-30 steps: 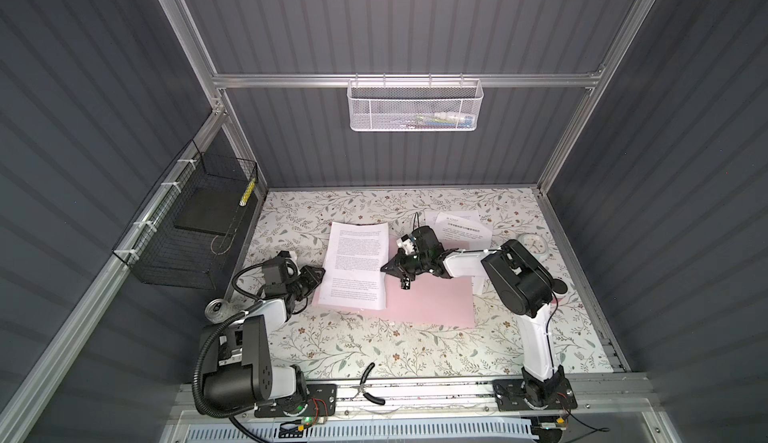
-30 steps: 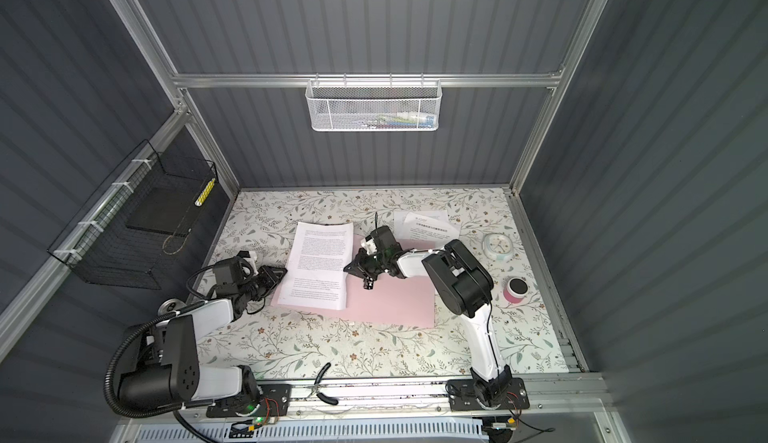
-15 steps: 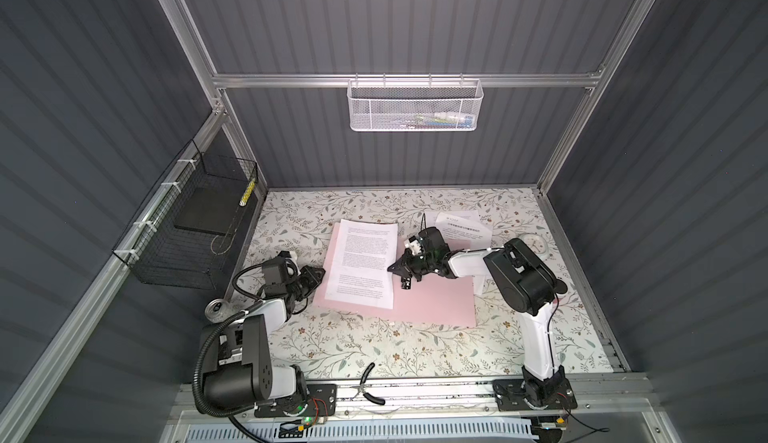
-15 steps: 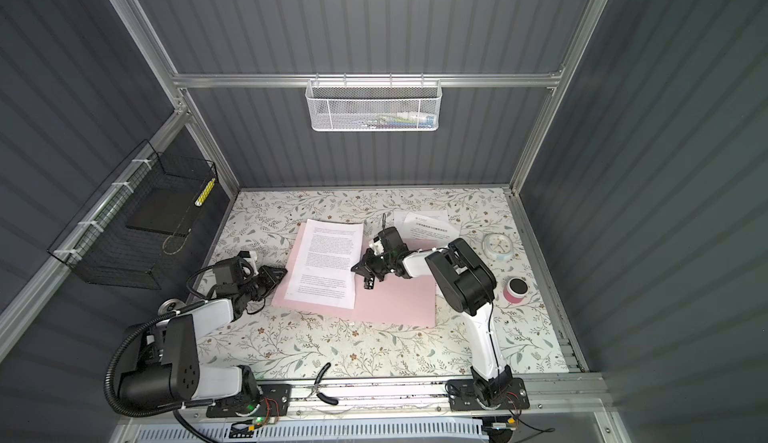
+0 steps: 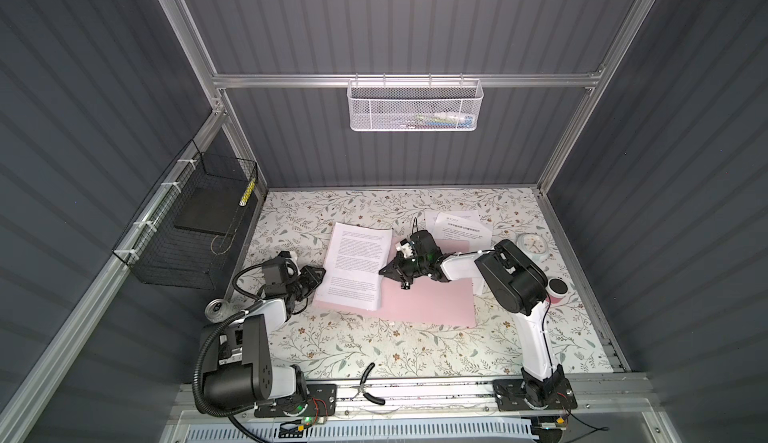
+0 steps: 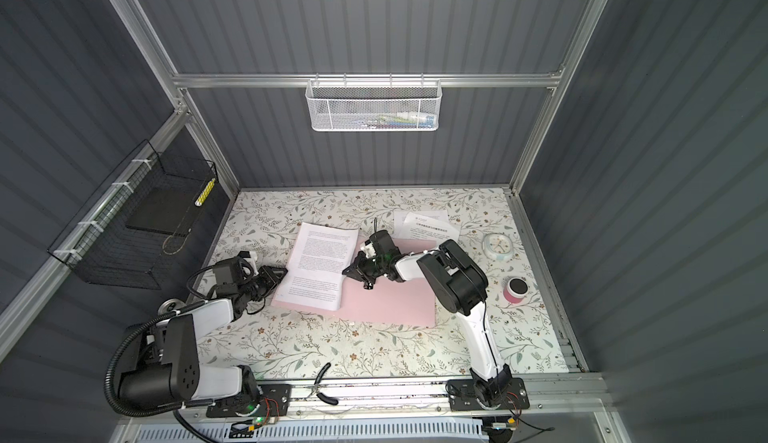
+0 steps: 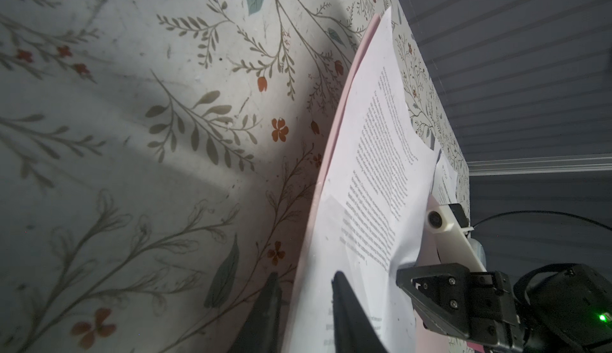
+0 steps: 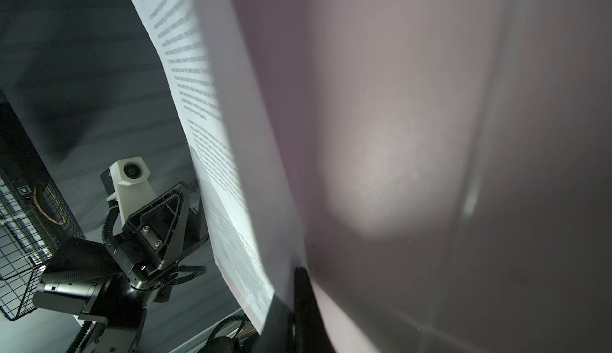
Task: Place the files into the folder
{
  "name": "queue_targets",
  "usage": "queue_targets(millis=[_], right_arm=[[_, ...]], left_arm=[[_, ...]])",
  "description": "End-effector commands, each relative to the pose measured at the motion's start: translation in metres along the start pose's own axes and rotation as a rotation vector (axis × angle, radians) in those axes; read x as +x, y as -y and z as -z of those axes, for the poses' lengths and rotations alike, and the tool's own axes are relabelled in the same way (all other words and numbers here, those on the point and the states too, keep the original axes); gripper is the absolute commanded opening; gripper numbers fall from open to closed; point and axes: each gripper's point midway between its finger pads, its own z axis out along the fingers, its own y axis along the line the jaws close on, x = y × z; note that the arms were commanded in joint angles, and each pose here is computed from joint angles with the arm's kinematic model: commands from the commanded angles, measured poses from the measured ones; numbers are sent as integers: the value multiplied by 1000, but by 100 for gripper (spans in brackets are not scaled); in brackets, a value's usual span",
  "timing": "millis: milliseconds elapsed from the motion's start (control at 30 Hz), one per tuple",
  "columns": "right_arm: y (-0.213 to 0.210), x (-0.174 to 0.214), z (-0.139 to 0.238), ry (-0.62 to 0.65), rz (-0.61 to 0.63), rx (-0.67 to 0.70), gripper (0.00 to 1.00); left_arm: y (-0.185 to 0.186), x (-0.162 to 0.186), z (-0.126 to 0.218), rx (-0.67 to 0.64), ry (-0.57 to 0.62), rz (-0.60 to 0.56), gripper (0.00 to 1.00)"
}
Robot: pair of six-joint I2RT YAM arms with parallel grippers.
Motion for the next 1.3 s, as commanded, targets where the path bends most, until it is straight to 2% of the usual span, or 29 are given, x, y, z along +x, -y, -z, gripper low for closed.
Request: queue_targets(millis=[0, 433, 933, 1267], right_arm=[[-1, 4, -4, -22, 49, 14, 0], [-8, 13, 15, -71, 252, 65, 0], [4, 14, 18, -96, 323, 94, 0], [-8, 10, 20, -92, 338, 75, 0]], left_arm=[[7, 0, 0, 18, -15, -13, 30], [5, 1, 0, 8, -14, -15, 32], [4, -1, 0, 1, -10, -19, 35], [3, 0, -3, 5, -15, -13, 33]])
